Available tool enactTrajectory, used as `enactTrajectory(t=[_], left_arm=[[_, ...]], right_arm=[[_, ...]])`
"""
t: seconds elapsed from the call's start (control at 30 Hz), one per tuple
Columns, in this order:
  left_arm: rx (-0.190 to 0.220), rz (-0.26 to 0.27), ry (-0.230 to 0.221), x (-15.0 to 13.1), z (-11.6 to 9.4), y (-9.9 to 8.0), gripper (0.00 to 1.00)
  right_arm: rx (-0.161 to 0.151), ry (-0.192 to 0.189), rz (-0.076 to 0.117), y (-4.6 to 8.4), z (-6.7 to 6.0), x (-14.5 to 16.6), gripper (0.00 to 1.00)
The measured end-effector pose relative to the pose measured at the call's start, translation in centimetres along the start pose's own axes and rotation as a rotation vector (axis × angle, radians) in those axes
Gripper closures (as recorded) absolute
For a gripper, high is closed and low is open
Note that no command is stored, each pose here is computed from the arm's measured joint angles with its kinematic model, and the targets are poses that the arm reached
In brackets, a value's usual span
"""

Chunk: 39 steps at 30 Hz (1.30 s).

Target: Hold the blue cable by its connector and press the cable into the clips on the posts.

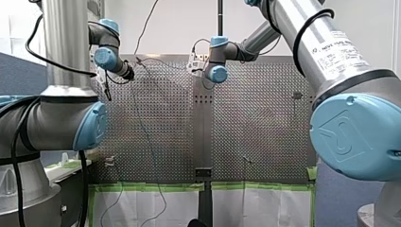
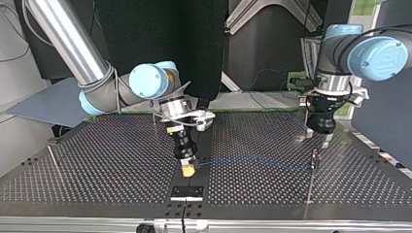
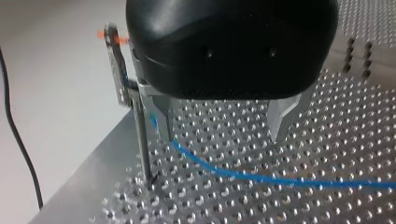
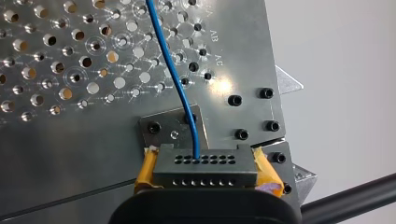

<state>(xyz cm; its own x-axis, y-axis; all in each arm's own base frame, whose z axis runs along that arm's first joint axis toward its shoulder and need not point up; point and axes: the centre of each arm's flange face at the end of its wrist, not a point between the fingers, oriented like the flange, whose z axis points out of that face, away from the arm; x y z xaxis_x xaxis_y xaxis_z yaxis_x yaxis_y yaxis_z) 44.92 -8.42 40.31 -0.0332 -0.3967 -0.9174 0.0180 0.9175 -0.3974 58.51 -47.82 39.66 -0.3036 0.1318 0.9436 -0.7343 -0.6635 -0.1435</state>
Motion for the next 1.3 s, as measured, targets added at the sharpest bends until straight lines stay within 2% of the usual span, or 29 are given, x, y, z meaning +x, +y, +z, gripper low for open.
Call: enactTrajectory(t=[0.13,0.43,0.57,0.83,1.3], left_arm=[[0.005,0.030,-0.004,-1.2,-1.2,-0.8,0.00],[0.004,0.114,-0.073,-6.4,-3.3,-3.1,0.00],[0.002,0.146,-0.083,-7.8,-3.8,-3.9,0.00],[0.012,0.200,-0.054,-7.8,-4.3,-4.6,0.00],[0.037,0.225,-0.012,-6.3,-3.9,-5.4,0.00]], right_arm=[[0.000,0.000,0.000,0.0,0.0,0.0,1.00],[-0.002,-0.005,-0.003,0.1,0.0,0.0,1.00],[-0.004,-0.008,-0.003,0.2,-0.1,-0.1,1.00],[-0.003,-0.010,-0.004,0.2,-0.1,-0.2,1.00],[-0.005,-0.013,-0.004,0.2,-0.1,-0.4,1.00]])
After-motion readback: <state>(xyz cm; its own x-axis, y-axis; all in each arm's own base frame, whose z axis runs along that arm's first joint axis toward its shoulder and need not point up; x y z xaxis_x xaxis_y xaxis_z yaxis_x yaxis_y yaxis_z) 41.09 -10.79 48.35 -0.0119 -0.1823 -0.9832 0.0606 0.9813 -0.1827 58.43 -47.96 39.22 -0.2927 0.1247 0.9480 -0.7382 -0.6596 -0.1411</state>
